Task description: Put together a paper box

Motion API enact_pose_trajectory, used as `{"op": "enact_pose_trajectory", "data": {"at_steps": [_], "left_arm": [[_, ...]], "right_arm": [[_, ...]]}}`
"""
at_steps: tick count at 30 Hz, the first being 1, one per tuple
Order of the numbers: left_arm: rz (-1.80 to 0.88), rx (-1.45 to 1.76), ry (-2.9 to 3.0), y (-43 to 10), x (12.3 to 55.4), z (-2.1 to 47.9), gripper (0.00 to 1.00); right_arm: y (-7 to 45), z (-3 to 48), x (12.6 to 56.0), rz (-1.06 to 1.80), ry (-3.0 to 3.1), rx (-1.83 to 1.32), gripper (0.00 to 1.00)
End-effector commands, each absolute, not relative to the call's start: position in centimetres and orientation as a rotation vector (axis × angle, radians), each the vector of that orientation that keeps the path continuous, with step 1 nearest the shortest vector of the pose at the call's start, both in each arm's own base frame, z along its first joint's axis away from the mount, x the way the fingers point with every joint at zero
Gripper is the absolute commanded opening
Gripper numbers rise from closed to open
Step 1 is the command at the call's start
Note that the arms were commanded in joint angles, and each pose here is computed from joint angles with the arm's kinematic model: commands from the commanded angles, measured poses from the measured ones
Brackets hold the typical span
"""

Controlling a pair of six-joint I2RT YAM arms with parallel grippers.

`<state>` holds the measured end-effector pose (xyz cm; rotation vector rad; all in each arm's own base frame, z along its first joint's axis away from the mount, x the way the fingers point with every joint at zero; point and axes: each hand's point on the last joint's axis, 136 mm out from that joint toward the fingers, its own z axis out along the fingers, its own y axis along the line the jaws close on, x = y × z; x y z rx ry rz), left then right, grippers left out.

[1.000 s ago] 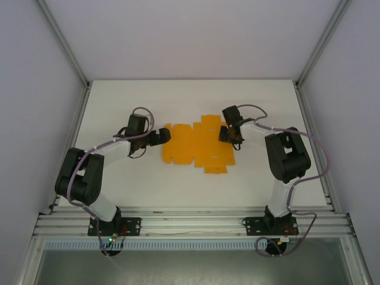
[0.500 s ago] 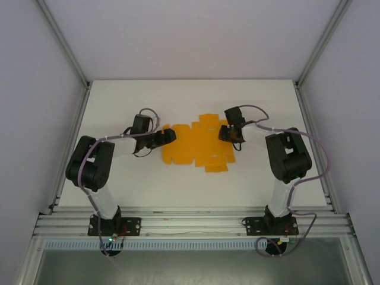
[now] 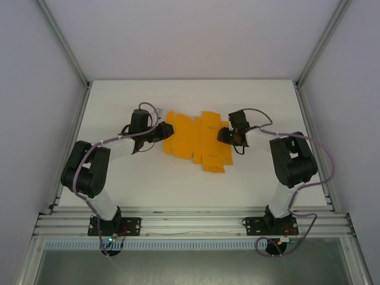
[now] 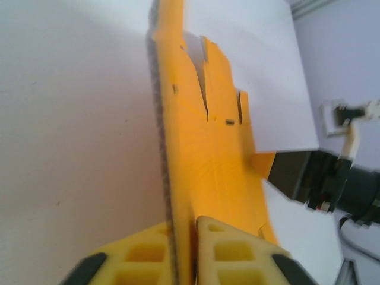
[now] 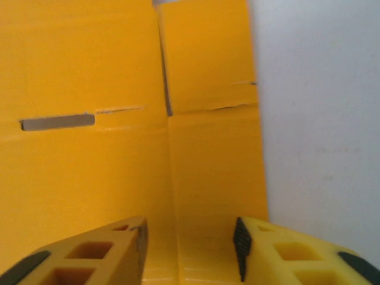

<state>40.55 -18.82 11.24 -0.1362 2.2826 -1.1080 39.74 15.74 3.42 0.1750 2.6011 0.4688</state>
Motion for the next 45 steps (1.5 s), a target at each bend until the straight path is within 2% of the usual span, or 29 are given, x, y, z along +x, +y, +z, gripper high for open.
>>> {"op": "enact_pose_trajectory", "data": {"at_steps": [1,2,3,5,13,18,23,27,31,35,37,43,45], "left_arm": [[-1.112,-0.020,2.192,-19.5,40.8,15.0,0.00],[-1.134,0.004,2.159,-19.7,40.7,16.1,0.00],[-1.151,0.021,2.132,-19.9,40.5,17.1,0.00],[-1.178,0.059,2.079,-20.1,40.2,19.3,0.00],[-1.252,0.109,1.881,-19.1,38.2,28.2,0.00],[-1.327,0.081,1.758,-17.7,36.5,32.4,0.00],[-1.323,0.082,1.717,-17.2,35.4,33.5,0.00],[-1.366,0.094,1.683,-17.4,34.8,34.5,0.00],[-1.367,0.086,1.683,-17.4,34.9,34.4,0.00],[-1.358,0.054,1.682,-17.1,35.3,34.1,0.00],[-1.355,0.055,1.679,-17.1,35.2,34.0,0.00],[-1.298,0.033,1.680,-16.5,35.4,34.0,0.00],[-1.288,0.026,1.681,-16.4,35.3,33.9,0.00]], "right_arm": [[15.0,6.6,39.2,0.550,2.551,0.195,0.56],[14.6,8.0,39.4,0.571,2.513,0.198,0.68],[14.1,9.0,39.5,0.583,2.485,0.207,0.84],[13.2,11.3,39.6,0.638,2.425,0.206,1.00],[12.7,19.8,37.5,1.088,2.126,0.013,1.00],[13.0,22.4,36.5,1.207,2.024,-0.038,0.99],[14.3,24.4,35.3,1.345,1.956,-0.137,0.87],[14.7,24.8,35.1,1.390,1.941,-0.178,0.70],[15.4,26.2,34.8,1.458,1.907,-0.222,0.60],[16.0,26.7,34.1,1.491,1.898,-0.274,0.40],[16.3,27.0,33.4,1.508,1.891,-0.320,0.34],[16.4,26.7,32.2,1.481,1.894,-0.371,0.22],[16.5,26.9,32.0,1.475,1.887,-0.382,0.16]]}}
